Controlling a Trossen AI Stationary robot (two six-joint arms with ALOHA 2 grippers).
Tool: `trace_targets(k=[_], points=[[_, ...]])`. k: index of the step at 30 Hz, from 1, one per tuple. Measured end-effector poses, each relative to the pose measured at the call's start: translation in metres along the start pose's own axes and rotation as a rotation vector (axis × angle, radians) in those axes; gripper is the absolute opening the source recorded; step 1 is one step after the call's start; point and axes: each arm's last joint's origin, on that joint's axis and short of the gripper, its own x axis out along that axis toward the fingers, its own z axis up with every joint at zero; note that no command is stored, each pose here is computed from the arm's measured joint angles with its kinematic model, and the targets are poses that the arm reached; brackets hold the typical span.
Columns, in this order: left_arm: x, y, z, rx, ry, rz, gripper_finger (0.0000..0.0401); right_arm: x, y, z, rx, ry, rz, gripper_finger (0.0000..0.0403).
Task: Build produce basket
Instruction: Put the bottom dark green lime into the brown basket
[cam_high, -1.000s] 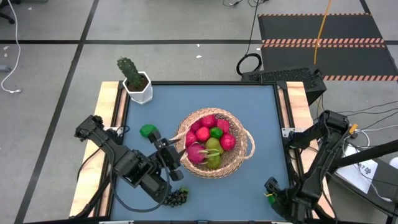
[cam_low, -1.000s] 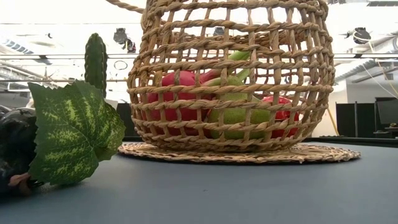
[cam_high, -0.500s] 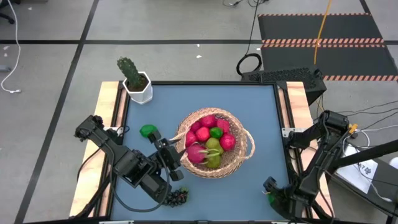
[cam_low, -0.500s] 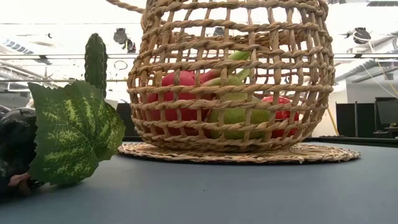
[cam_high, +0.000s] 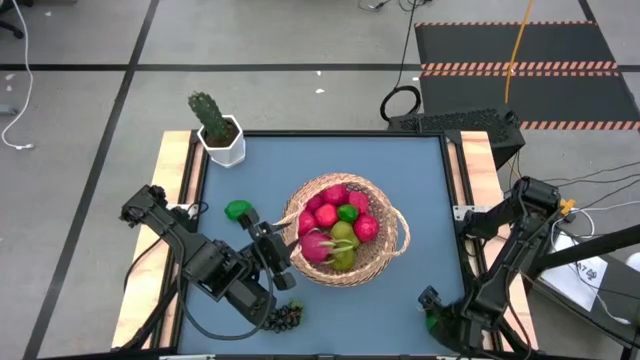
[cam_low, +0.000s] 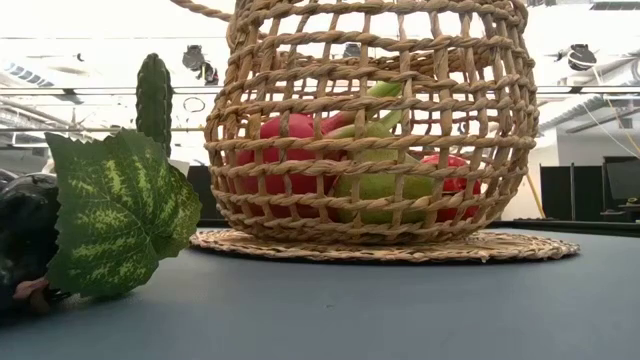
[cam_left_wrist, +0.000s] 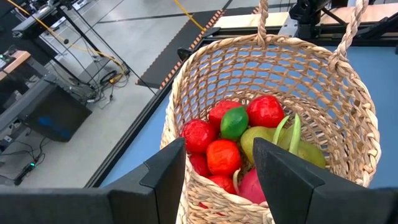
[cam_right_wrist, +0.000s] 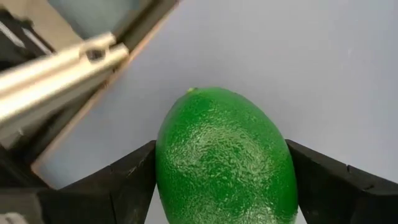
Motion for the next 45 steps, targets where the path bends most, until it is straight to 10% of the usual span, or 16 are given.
trace_targets(k=[15, 45], points=[[0.000, 0.000, 0.000, 0.000, 0.000, 0.000, 0.0189, -0.045, -0.021, 0.028, 0.091, -0.396, 0.005, 0.0309], [0.000, 0.000, 0.000, 0.000, 0.001, -0.001, 0.0189, -0.168, -0.051, 0.046, 0.065, -1.191, -0.662, 0.0309]])
